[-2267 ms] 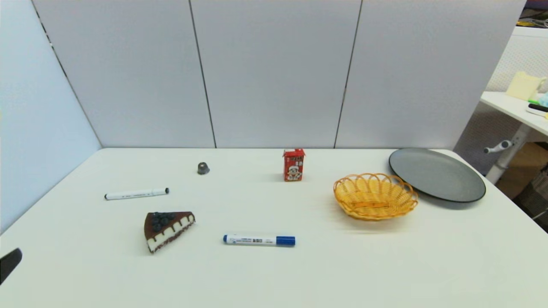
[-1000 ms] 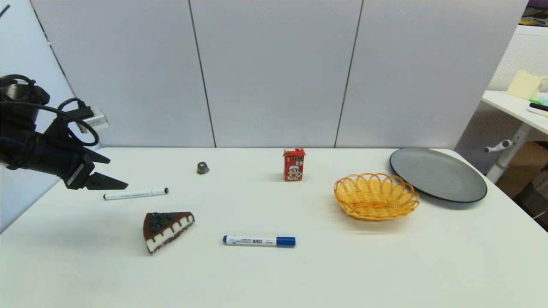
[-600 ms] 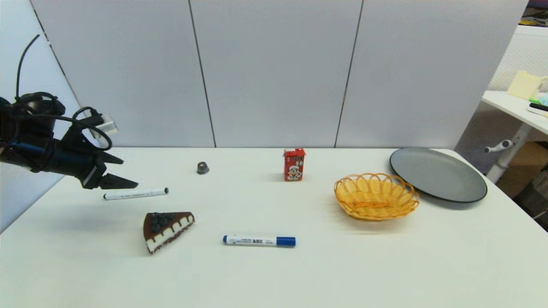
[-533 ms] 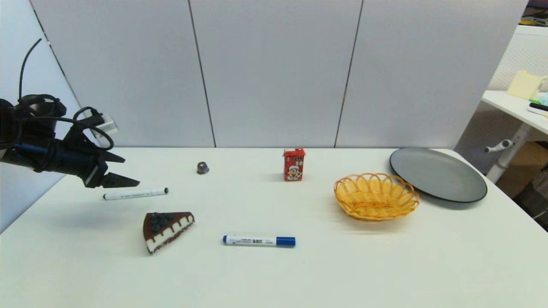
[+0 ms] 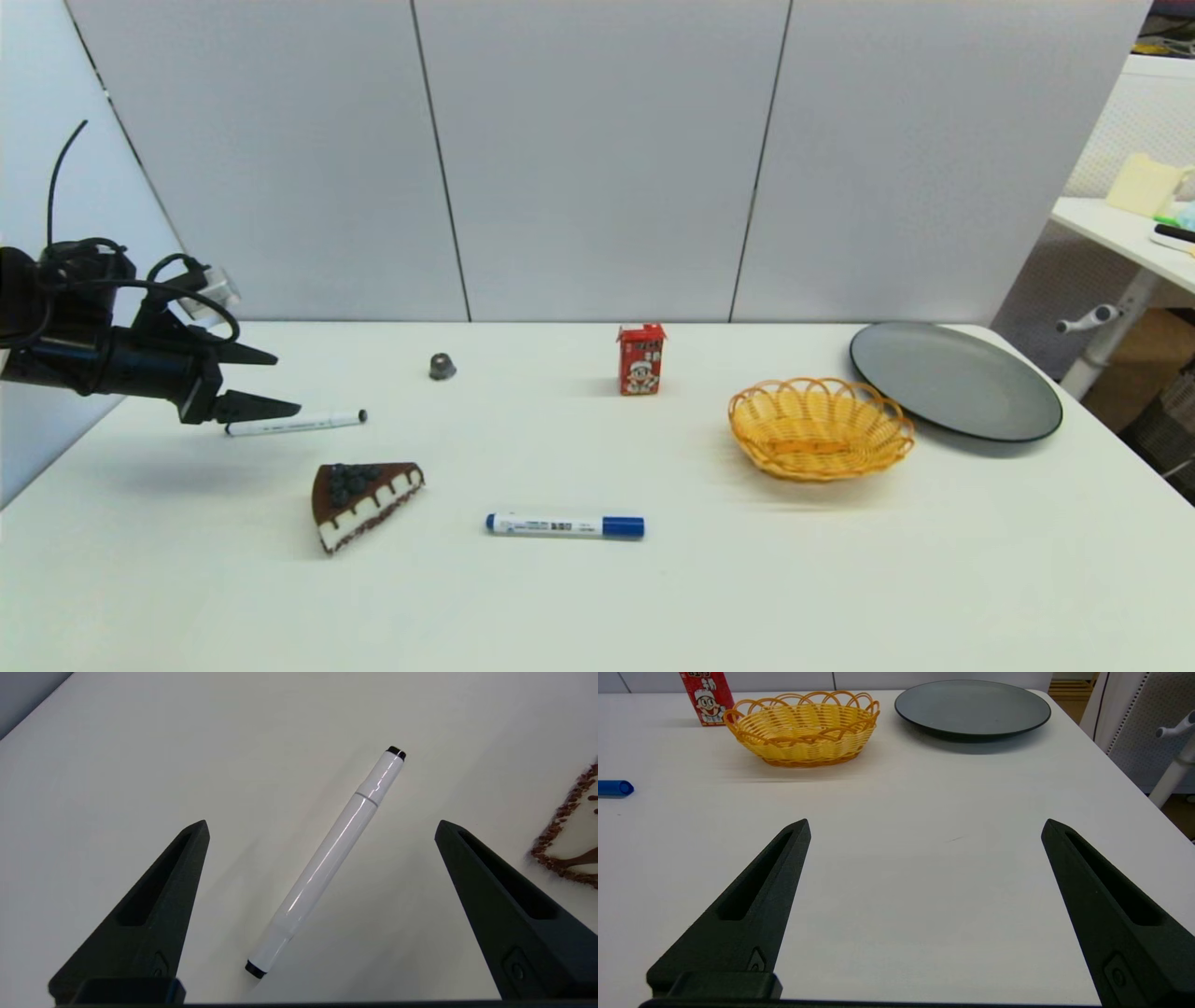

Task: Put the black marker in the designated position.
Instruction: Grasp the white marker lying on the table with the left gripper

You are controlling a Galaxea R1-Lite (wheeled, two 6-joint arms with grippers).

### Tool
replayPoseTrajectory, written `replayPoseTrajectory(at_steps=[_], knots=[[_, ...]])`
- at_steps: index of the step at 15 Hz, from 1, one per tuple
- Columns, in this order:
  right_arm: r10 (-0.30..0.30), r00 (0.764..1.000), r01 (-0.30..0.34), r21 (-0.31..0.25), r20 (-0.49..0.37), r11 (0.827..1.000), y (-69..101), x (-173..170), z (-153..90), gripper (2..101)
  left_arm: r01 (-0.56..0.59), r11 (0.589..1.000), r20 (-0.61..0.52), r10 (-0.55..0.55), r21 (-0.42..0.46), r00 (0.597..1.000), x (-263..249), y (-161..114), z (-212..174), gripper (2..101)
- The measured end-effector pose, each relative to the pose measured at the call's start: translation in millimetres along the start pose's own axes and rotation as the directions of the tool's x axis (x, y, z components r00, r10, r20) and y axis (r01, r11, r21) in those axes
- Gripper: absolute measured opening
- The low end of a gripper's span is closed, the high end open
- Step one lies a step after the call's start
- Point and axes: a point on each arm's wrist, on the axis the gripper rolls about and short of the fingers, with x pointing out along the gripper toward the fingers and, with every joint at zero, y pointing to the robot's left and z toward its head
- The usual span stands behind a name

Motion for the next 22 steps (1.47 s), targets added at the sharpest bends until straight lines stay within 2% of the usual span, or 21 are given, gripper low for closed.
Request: replayPoseTrajectory(at_steps=[8,22], knots=[[0.0,1.0,0.0,0.0,0.0,1.0,0.0,0.0,0.0,98.0,0.029,0.998,-0.014,-0.028,0.061,1.0,12.6,5.9,-14.5,97.9],[0.0,1.0,0.0,0.0,0.0,1.0,0.0,0.0,0.0,98.0,0.064,0.998,-0.038,-0.064,0.012,0.997,30.6,11.7,-35.7,97.9]])
